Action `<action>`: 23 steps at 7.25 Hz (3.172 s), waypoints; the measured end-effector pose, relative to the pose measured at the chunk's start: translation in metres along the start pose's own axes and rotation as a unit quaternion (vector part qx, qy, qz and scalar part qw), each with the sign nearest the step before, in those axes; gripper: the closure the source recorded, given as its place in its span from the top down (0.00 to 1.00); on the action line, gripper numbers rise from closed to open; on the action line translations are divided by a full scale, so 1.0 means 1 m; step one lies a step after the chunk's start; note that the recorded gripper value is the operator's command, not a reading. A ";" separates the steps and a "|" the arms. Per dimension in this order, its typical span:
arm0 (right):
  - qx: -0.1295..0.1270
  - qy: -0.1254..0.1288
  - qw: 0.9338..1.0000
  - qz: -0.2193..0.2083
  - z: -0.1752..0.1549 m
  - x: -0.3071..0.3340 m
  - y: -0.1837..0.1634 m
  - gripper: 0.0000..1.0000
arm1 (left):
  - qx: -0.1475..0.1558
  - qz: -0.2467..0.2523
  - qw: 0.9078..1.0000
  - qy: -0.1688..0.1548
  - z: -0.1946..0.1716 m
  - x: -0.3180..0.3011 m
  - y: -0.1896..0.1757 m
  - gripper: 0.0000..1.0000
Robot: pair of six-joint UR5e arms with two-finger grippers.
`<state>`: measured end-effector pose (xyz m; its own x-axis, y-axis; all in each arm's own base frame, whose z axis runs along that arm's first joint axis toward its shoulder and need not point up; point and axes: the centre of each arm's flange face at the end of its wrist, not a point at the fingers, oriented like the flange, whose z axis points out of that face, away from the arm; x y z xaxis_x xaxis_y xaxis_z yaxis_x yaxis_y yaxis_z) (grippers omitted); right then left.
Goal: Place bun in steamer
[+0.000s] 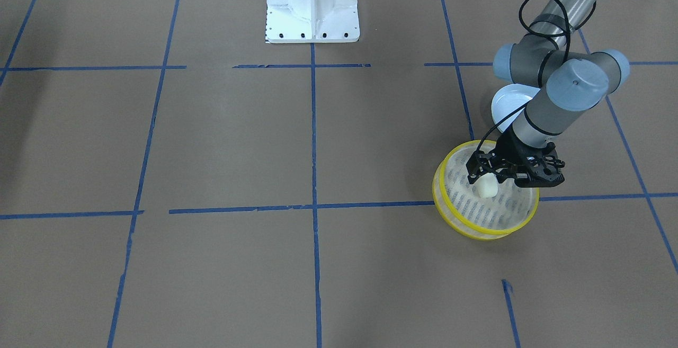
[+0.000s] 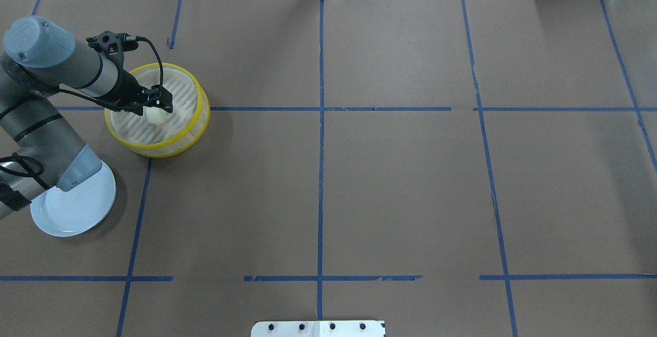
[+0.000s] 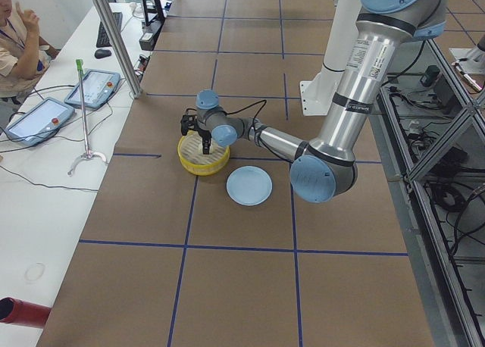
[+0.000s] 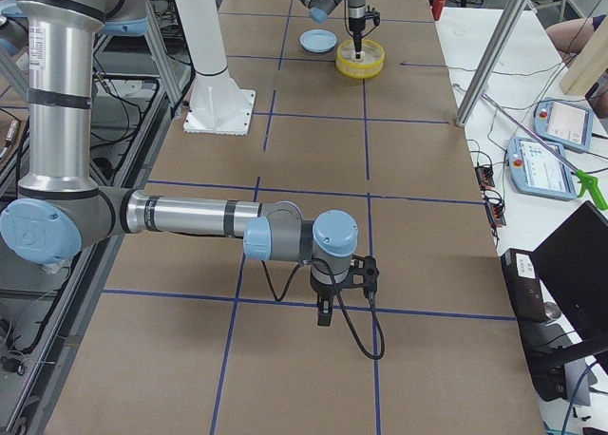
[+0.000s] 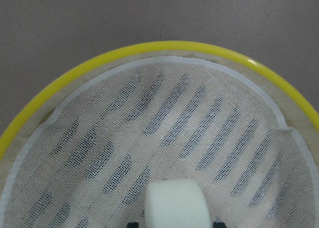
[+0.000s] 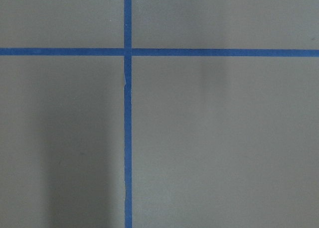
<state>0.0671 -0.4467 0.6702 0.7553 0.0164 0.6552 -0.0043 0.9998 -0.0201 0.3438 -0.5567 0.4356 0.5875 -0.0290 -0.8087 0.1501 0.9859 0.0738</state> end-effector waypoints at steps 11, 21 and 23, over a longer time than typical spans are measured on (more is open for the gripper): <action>0.000 0.000 1.000 0.000 0.000 0.000 0.000 1.00 | -0.003 0.080 0.994 -0.080 -0.258 -0.397 -0.052 1.00; 0.000 0.000 1.000 0.000 0.000 0.000 0.000 1.00 | -0.059 -0.029 0.996 -0.061 -0.247 -0.408 -0.035 1.00; 0.000 0.000 1.000 0.000 0.000 0.000 0.000 1.00 | -0.063 -0.033 0.996 -0.061 -0.243 -0.415 -0.028 1.00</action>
<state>0.0672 -0.4467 0.6701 0.7553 0.0164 0.6552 -0.0043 0.9998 -0.0200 -0.0972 -0.5326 0.6269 0.6736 -0.1069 -0.7313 0.0947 0.9938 -0.0580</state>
